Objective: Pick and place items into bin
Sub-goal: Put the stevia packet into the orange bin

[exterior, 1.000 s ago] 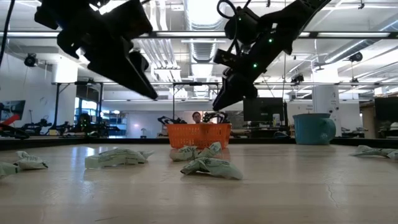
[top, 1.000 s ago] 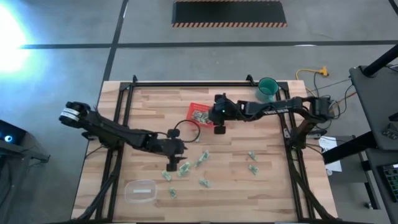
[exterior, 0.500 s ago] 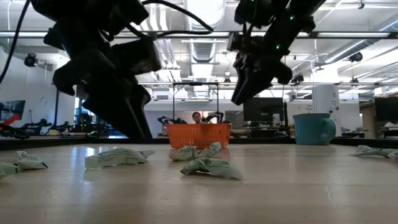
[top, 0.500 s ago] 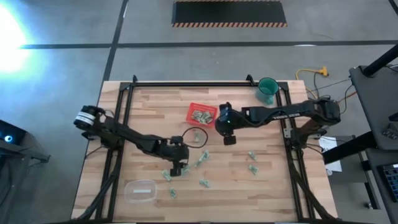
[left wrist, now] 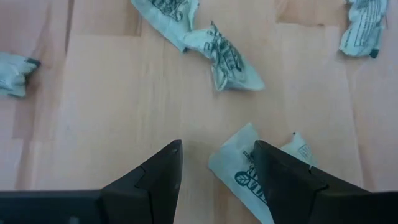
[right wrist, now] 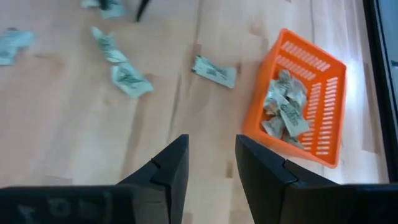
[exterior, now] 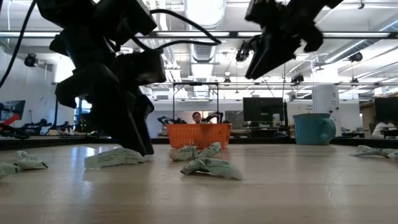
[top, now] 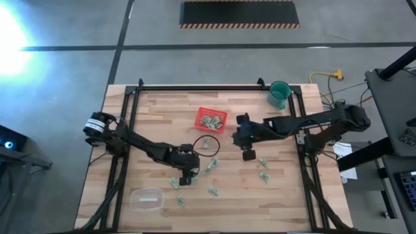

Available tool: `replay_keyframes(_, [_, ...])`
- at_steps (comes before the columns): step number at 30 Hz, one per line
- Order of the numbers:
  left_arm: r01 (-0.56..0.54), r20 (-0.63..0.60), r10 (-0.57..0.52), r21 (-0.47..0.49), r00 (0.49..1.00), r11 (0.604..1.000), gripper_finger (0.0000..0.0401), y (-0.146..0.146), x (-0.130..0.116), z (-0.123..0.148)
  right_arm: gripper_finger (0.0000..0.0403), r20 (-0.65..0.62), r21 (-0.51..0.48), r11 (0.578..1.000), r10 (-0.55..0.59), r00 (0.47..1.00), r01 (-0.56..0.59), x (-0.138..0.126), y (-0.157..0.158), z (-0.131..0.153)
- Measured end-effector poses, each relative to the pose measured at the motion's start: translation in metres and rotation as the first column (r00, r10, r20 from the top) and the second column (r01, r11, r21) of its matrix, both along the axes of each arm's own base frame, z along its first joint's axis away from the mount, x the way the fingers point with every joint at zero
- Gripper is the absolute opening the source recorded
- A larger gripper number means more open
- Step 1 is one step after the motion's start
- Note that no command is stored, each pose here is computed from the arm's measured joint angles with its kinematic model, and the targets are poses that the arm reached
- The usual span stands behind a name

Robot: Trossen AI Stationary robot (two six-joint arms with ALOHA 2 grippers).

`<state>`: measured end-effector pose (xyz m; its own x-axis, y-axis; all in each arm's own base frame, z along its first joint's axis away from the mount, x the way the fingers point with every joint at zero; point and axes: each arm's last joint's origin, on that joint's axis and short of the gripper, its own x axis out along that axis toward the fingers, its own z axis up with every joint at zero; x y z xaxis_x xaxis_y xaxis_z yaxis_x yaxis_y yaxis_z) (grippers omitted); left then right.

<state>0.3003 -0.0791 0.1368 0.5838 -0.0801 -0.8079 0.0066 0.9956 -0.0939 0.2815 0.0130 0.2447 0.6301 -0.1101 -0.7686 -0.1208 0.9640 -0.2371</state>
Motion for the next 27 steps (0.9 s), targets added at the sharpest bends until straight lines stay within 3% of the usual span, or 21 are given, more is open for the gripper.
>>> replay_keyframes(14, [0.016,-0.010,-0.017,-0.052,1.000,0.999,0.0182,-0.003,-0.001,0.001,0.0116,0.115,0.040,0.998,0.050,0.992,-0.055,-0.041,0.023,0.014])
replay_keyframes(27, [0.035,-0.029,-0.038,-0.110,0.999,0.993,0.0182,-0.006,-0.003,0.002,0.0108,0.124,0.019,0.999,0.030,0.992,-0.032,-0.046,0.021,0.010])
